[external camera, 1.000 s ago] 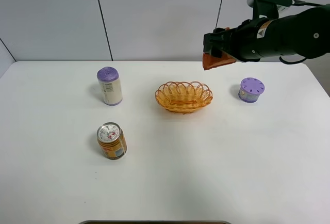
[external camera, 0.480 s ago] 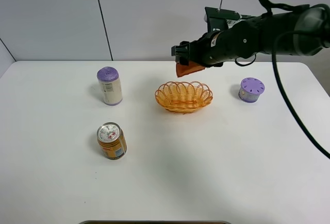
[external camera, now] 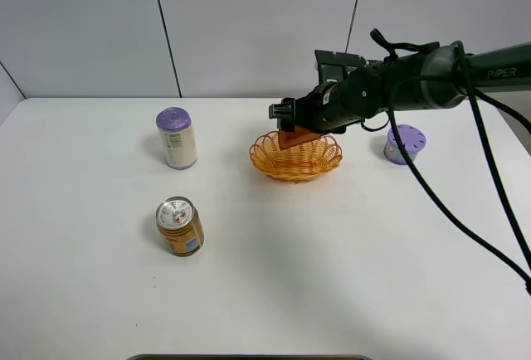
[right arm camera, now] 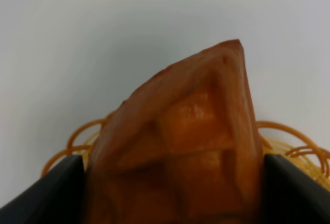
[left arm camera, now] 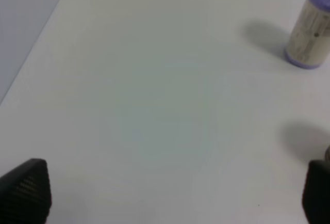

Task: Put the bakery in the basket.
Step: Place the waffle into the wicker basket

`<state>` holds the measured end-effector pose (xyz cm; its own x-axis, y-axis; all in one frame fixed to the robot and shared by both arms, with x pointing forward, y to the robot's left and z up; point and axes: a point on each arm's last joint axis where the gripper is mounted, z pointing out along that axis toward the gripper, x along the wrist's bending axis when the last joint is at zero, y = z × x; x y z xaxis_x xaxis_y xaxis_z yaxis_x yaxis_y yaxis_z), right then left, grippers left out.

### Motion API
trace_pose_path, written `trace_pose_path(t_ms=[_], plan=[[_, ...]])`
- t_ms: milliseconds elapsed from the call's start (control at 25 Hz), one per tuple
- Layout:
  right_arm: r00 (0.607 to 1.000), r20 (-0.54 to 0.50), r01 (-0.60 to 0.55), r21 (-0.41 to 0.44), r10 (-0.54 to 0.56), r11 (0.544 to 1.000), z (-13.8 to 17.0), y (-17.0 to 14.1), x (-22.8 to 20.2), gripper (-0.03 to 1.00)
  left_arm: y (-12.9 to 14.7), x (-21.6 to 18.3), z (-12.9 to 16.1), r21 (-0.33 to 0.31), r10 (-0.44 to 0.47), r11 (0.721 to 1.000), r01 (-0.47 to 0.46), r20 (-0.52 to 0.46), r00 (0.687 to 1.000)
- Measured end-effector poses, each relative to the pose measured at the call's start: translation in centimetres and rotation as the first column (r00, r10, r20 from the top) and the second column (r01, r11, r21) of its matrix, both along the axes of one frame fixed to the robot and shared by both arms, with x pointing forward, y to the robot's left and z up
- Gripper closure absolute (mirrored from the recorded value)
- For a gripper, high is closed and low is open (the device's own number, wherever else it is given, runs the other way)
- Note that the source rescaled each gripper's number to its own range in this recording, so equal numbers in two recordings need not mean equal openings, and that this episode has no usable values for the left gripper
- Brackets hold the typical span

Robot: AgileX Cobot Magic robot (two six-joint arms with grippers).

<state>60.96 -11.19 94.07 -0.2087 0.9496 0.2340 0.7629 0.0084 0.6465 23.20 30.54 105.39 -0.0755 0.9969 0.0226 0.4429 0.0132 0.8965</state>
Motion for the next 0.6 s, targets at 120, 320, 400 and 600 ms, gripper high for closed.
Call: trace_pose_path(t_ms=[120, 320, 400, 600], plan=[[1.0, -0.02, 0.006, -0.004, -0.006, 1.0, -1.3, 0.1, 0.2, 0.97, 0.0, 0.0, 0.0, 0.0, 0.0, 1.0, 0.0, 0.0, 1.0], [0.999, -0.042, 0.007, -0.014, -0.007, 1.0, -2.7, 0.2, 0.3, 0.97, 0.0, 0.0, 0.0, 0.0, 0.0, 1.0, 0.0, 0.0, 1.0], [0.999, -0.05, 0.007, -0.018, -0.008, 1.0, -3.2, 0.2, 0.4, 0.97, 0.0, 0.0, 0.0, 0.0, 0.0, 1.0, 0.0, 0.0, 1.0], [0.997, -0.078, 0.013, -0.025, -0.015, 1.0, -4.4, 0.2, 0.4, 0.97, 0.0, 0.0, 0.0, 0.0, 0.0, 1.0, 0.0, 0.0, 1.0]])
